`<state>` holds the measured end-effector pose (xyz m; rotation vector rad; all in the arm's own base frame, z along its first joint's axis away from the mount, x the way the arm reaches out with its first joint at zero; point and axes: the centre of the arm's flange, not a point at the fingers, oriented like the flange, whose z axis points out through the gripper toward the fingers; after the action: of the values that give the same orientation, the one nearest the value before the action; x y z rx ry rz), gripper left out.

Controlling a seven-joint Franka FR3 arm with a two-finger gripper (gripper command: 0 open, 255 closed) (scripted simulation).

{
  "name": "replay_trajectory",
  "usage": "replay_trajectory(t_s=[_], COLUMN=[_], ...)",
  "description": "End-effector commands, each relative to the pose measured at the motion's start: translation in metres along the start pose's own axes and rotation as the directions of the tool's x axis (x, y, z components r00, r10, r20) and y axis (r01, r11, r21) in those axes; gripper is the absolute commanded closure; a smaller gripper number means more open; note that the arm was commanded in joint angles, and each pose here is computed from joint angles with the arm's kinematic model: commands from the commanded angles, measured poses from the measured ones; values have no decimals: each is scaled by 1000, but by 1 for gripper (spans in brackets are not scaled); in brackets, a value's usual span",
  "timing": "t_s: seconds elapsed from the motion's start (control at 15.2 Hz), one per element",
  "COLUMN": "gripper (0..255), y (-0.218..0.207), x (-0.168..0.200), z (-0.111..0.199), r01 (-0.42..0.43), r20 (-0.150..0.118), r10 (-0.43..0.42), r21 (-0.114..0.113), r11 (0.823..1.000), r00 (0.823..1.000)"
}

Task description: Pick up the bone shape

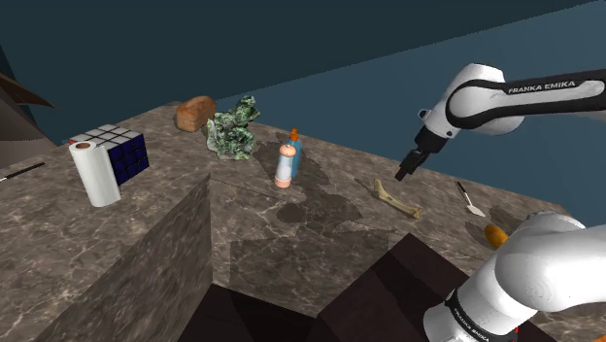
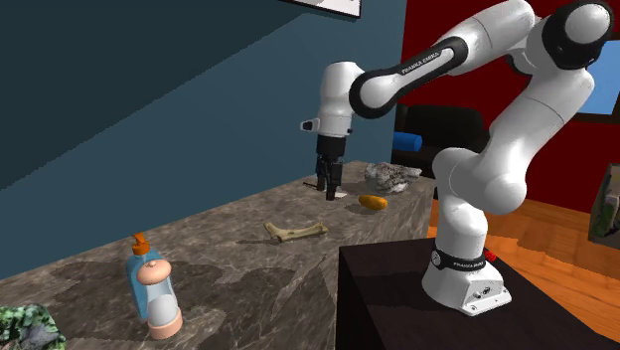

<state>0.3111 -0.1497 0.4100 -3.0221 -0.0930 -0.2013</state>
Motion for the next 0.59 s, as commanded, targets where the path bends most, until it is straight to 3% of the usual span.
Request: replay_trajectory(t_s=[0.0, 0.53], gripper=[0, 0], y=[23, 109], x=[-2, -6], z=[14, 78], r01=[9, 41], r20=[-10, -43], r10=[-9, -40], r21=[-1, 4], r11=[1000, 999], r00=[1000, 998])
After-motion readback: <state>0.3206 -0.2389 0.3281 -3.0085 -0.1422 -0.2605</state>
